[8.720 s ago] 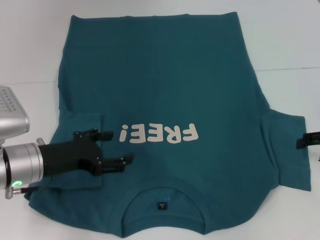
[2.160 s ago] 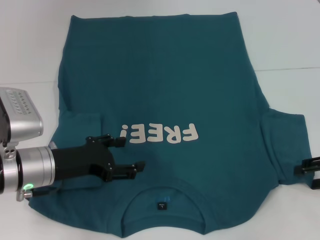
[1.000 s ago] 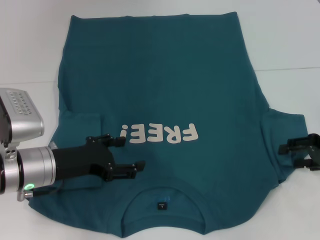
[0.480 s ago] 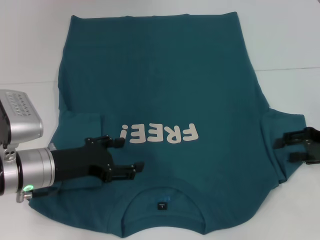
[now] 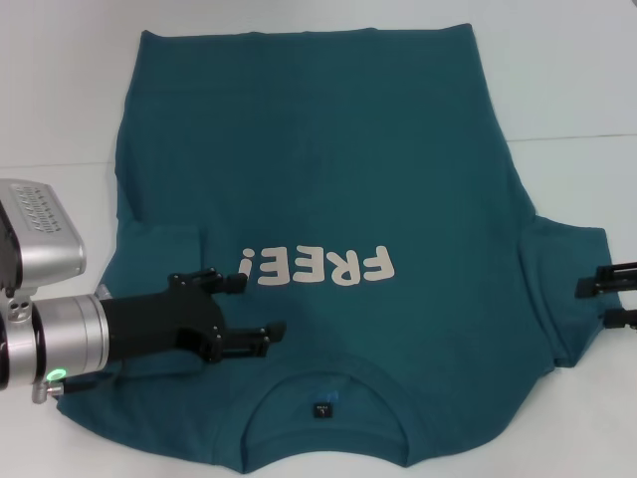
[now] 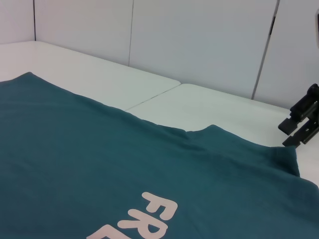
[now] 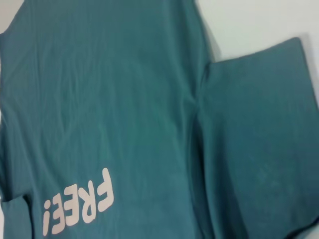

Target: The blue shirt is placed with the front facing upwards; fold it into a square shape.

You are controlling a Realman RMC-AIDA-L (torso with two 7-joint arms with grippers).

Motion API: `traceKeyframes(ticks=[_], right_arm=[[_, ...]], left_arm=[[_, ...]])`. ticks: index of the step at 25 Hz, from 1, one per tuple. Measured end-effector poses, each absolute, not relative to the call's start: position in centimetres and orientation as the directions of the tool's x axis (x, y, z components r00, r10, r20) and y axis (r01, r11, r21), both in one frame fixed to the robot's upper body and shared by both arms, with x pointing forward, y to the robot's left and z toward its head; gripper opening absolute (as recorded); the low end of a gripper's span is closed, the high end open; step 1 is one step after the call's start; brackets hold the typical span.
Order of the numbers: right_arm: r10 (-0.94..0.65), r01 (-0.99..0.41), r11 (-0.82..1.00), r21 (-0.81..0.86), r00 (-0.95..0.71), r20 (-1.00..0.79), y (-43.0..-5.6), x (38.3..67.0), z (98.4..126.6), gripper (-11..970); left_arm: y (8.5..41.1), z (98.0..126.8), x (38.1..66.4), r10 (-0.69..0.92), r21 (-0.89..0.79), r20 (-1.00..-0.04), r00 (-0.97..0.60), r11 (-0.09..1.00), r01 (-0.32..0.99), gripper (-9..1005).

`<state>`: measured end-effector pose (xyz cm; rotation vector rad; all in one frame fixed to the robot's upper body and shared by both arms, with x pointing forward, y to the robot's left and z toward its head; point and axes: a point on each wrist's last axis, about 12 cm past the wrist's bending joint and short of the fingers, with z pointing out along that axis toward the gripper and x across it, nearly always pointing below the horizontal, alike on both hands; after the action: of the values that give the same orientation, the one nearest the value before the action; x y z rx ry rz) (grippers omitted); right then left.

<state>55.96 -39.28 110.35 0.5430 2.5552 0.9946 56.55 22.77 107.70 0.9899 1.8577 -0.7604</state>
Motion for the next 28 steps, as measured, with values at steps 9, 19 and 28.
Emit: traceKeyframes(ticks=[9,19,28], right_arm=[[0.452,0.247,0.698,0.672,-0.880,-0.146,-39.53,55.34,109.75,687],[0.454,0.265,0.709,0.653,-0.880,-0.137,-39.71,55.26,109.59,686],[0.409,0.229,0.741,0.631,-0.900,-0.153,-38.97,55.48,109.53,473]], left_arm=[[22.76,107.64,56.61,0.328,-0.106,-0.895,-0.303,0.503,0.858,888],[22.85,107.54,56.53,0.331,-0.107,-0.893,-0.306,0.505,0.857,887],[22.85,107.56,56.54,0.330,-0.106,-0.894,-0.305,0.505,0.857,888]])
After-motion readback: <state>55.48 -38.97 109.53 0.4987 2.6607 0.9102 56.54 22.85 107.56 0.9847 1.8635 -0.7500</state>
